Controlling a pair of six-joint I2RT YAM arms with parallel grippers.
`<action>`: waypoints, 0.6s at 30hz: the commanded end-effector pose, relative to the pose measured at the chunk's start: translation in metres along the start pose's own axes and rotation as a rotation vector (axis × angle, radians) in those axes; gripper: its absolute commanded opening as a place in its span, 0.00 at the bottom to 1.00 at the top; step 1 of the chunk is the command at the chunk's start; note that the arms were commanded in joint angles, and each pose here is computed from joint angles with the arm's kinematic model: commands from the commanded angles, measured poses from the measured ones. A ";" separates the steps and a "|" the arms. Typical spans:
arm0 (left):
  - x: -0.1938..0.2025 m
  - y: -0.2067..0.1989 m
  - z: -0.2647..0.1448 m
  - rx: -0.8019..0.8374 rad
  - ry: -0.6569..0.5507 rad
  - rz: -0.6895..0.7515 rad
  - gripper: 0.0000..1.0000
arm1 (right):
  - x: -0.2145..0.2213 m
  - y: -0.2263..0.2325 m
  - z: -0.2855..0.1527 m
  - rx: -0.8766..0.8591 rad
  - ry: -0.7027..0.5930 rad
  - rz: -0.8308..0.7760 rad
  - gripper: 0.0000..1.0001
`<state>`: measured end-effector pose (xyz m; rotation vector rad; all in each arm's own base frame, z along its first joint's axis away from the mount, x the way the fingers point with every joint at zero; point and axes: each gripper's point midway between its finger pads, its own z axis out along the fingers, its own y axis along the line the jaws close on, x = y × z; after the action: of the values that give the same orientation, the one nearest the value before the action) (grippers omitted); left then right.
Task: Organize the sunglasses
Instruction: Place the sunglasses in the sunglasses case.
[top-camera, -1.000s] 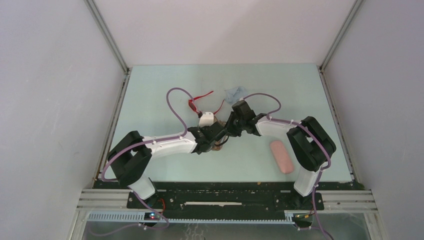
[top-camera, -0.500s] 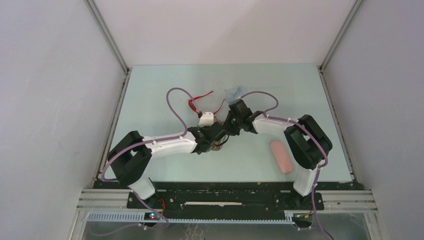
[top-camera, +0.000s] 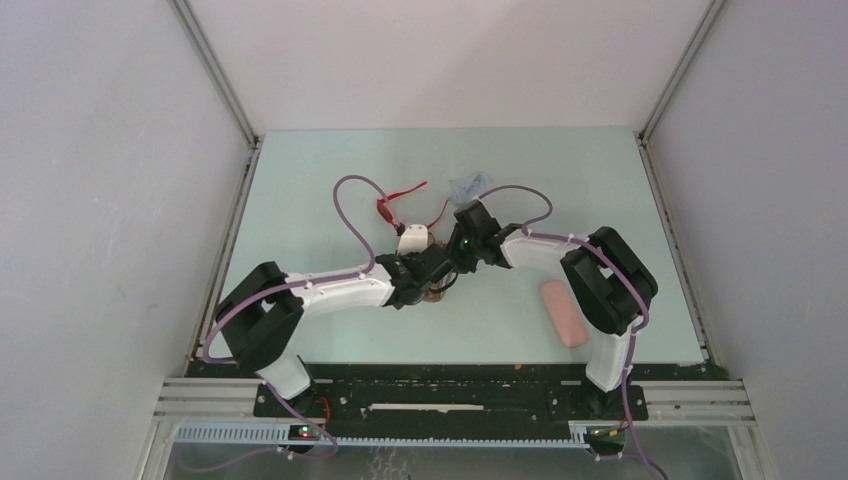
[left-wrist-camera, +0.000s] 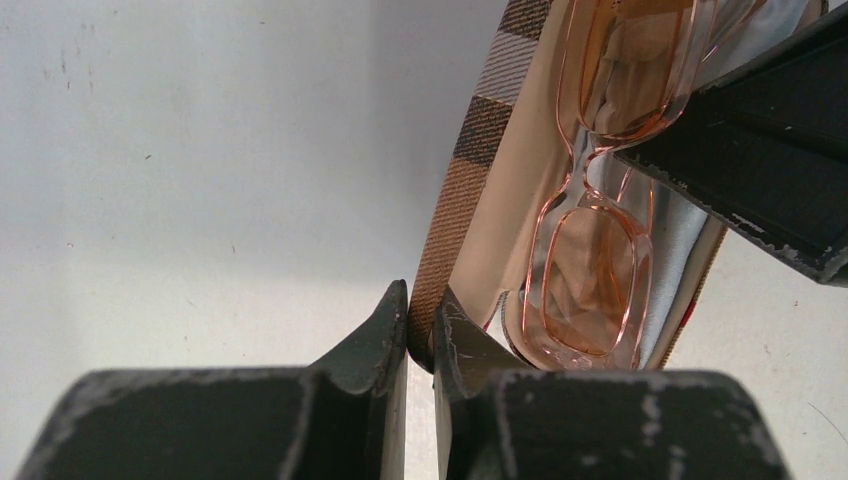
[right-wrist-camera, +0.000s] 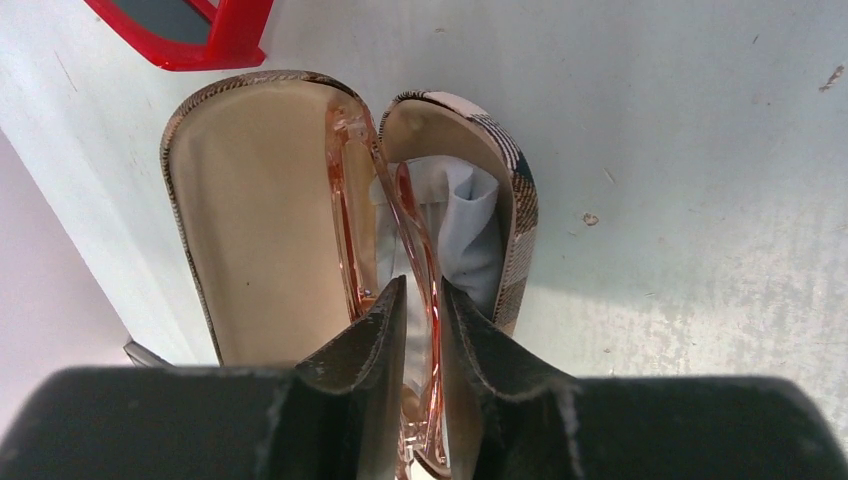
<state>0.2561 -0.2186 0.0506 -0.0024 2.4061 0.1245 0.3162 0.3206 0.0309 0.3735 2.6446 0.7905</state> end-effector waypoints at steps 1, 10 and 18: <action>-0.019 -0.007 -0.006 -0.002 -0.049 -0.048 0.00 | -0.007 0.006 0.003 0.003 -0.023 0.015 0.25; -0.018 -0.005 -0.006 -0.011 -0.047 -0.048 0.00 | -0.010 0.006 -0.005 0.023 -0.043 0.061 0.00; -0.018 -0.003 -0.006 -0.029 -0.044 -0.053 0.00 | -0.013 0.007 -0.015 0.019 -0.088 0.103 0.00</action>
<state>0.2552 -0.2165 0.0497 -0.0264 2.4075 0.1326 0.3165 0.3188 0.0308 0.4832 2.6444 0.7770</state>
